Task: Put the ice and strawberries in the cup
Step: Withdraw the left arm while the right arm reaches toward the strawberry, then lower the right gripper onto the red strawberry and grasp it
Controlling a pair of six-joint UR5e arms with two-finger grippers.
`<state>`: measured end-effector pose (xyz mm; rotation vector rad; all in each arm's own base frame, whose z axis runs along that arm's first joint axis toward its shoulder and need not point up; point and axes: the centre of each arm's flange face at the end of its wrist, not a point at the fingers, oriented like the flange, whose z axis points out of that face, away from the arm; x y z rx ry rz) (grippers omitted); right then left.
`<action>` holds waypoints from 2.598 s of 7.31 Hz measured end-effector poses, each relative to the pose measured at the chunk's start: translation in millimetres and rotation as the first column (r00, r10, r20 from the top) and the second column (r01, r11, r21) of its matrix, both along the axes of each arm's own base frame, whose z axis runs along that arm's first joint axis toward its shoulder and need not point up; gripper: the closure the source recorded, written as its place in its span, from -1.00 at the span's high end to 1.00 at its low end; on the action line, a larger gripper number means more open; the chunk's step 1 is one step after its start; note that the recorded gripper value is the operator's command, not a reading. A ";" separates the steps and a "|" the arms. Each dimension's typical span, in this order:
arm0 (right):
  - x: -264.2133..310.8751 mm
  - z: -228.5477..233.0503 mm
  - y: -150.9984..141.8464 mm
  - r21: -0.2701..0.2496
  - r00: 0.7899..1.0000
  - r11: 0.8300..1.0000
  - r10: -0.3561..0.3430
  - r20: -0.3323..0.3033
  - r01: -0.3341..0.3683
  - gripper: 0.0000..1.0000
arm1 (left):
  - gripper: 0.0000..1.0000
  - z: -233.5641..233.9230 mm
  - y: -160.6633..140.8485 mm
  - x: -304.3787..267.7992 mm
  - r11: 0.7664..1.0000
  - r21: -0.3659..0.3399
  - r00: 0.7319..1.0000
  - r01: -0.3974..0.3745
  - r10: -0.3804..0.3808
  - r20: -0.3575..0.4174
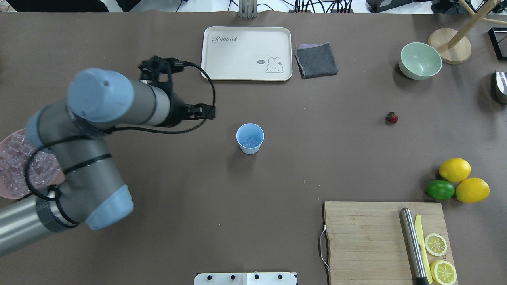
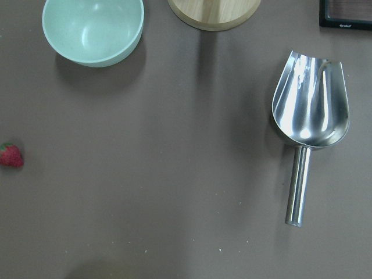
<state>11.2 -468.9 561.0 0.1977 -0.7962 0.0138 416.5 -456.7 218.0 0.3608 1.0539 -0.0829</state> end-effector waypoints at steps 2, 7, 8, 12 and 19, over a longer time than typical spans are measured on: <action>-40.8 -35.5 -32.1 -0.055 0.998 0.997 0.049 0.033 -0.047 1.00 | 0.98 71.2 -34.3 -128.6 0.990 0.068 0.987 -0.123 0.115 0.114; -198.5 -98.7 -93.1 -0.097 0.998 0.993 0.066 -0.011 -0.067 1.00 | 0.99 289.0 -40.5 -419.3 0.921 0.188 0.894 -0.341 0.255 0.369; -217.2 -102.6 -105.3 -0.099 0.998 0.993 0.058 -0.016 -0.060 1.00 | 0.99 322.8 -28.8 -457.7 0.918 0.163 0.880 -0.361 0.277 0.386; -292.8 -73.7 -121.3 -0.065 0.998 0.996 0.057 -0.029 -0.059 1.00 | 0.99 370.6 -3.6 -498.8 0.925 0.121 0.874 -0.360 0.289 0.391; -336.8 -38.5 -84.9 -0.090 0.996 0.994 0.056 -0.076 -0.063 0.50 | 0.99 372.9 -1.1 -496.1 0.922 0.119 0.873 -0.368 0.298 0.387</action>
